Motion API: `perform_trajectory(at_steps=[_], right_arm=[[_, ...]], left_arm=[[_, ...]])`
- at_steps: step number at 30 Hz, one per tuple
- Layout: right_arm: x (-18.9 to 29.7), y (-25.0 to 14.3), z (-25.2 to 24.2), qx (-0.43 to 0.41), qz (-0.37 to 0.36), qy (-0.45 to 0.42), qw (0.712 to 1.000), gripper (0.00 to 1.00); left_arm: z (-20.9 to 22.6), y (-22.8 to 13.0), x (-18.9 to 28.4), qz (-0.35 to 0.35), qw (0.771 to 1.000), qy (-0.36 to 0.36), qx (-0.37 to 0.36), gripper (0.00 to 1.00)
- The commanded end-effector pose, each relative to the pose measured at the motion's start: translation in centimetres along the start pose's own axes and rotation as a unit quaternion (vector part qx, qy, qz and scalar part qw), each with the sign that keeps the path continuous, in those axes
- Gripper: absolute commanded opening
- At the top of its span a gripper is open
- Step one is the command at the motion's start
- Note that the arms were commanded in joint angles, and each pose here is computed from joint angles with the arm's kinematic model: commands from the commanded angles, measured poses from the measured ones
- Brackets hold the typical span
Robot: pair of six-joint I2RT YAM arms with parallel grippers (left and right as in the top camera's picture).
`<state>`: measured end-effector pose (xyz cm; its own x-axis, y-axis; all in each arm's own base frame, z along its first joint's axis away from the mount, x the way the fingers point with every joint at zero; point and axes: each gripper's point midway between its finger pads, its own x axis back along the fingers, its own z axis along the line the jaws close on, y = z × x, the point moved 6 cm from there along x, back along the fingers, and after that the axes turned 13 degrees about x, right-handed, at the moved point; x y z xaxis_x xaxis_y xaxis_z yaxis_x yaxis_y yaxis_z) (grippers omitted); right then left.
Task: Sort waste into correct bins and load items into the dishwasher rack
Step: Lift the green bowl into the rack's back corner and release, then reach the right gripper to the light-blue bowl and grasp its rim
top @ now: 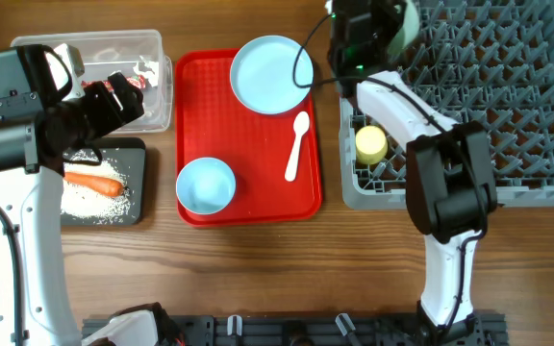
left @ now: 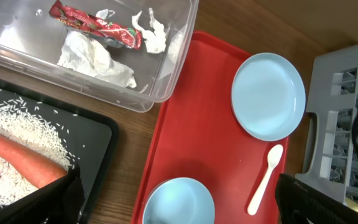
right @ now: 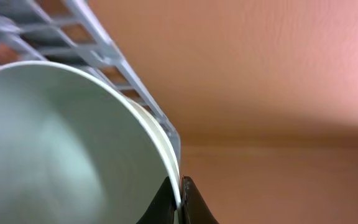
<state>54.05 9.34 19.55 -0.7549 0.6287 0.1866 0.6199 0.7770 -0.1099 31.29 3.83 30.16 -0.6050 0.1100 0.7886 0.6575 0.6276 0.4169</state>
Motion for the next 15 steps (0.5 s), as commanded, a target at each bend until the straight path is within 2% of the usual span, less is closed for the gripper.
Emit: perform_trajectory(at_steps=[1,6,7,9,10,12,13,14,15], right_arm=[[0.1,0.7,1.6,0.02,-0.01,0.015,1.0,0.04],[1.0,1.2,2.5,0.046,-0.02,0.03,0.998,0.04],[1.3,1.5,2.6,0.05,-0.023,0.031,0.998,0.07],[2.0,2.0,2.6,0.051,-0.031,0.029,0.998,0.18],[2.5,2.5,2.7,0.054,-0.037,0.028,0.997,0.2],[3.7,3.3,2.8,0.057,-0.05,0.026,0.997,0.12],[4.3,3.8,2.9,0.059,-0.058,0.025,0.996,0.14],[4.9,4.2,3.0,0.06,-0.065,0.024,0.996,0.16],[5.5,4.6,3.0,0.062,-0.072,0.024,0.995,0.24]], left_arm=[[0.0,0.3,0.2,-0.007,1.0,0.001,-0.003,1.0],[0.0,0.3,0.2,-0.007,1.0,0.001,-0.003,1.0],[0.0,0.3,0.2,-0.007,1.0,0.001,-0.003,1.0],[0.0,0.3,0.2,-0.007,1.0,0.001,-0.003,1.0],[0.0,0.3,0.2,-0.007,1.0,0.001,-0.003,1.0],[0.0,0.3,0.2,-0.007,1.0,0.001,-0.003,1.0],[0.0,0.3,0.2,-0.007,1.0,0.001,-0.003,1.0],[0.0,0.3,0.2,-0.007,1.0,0.001,-0.003,1.0],[0.0,0.3,0.2,-0.007,1.0,0.001,-0.003,1.0]])
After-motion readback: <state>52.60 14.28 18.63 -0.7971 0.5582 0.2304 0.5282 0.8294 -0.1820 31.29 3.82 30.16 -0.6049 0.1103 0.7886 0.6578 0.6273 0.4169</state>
